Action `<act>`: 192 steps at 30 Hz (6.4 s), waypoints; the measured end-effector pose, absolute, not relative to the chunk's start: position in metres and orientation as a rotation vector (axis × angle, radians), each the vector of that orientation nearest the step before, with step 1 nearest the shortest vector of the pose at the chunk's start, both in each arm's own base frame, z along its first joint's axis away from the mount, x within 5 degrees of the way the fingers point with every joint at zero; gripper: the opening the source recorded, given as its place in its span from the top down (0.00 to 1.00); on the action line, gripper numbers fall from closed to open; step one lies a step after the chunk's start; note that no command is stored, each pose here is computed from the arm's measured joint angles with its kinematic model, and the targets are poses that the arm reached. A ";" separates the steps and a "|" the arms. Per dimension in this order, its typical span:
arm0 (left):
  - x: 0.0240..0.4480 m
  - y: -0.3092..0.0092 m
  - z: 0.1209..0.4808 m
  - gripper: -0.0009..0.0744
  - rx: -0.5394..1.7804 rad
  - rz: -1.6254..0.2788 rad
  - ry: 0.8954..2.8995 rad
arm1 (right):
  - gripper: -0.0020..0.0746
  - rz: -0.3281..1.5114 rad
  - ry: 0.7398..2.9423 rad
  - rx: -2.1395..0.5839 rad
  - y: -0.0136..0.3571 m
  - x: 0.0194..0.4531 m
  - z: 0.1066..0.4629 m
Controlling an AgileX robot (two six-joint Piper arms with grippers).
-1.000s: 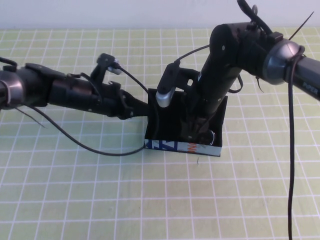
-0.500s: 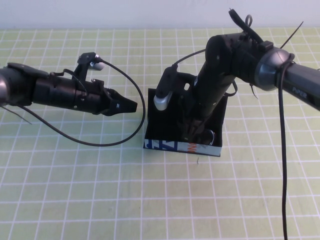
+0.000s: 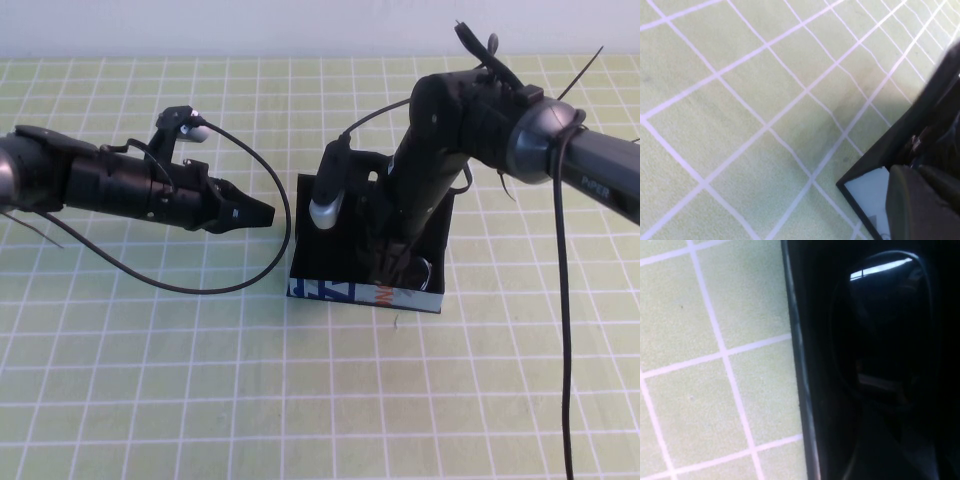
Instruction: Take glasses out of glasses case
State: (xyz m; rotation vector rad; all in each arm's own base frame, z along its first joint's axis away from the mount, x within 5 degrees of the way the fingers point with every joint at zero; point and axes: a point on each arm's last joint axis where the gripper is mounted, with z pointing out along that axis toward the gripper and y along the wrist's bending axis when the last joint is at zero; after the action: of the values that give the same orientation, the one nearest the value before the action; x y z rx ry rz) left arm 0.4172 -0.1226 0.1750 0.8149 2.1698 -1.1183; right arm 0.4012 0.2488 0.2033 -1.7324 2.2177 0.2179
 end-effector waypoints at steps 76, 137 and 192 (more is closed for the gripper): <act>0.388 -0.119 0.255 0.99 0.921 -1.082 2.110 | 0.96 0.413 2.774 -0.041 0.094 0.369 0.192; 0.077 -0.038 0.296 0.99 0.373 -0.320 1.602 | 0.99 0.520 1.999 -0.249 0.035 0.037 0.319; 0.070 -0.025 0.183 0.99 0.141 -0.329 1.818 | 1.00 0.222 1.540 -0.002 0.010 0.055 0.208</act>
State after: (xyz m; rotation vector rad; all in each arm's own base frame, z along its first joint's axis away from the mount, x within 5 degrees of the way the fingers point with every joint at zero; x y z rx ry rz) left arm 0.0702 -0.0254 0.1834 0.1412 1.8184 -0.3290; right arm 0.0552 0.0095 0.2076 -0.0023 1.5395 0.2216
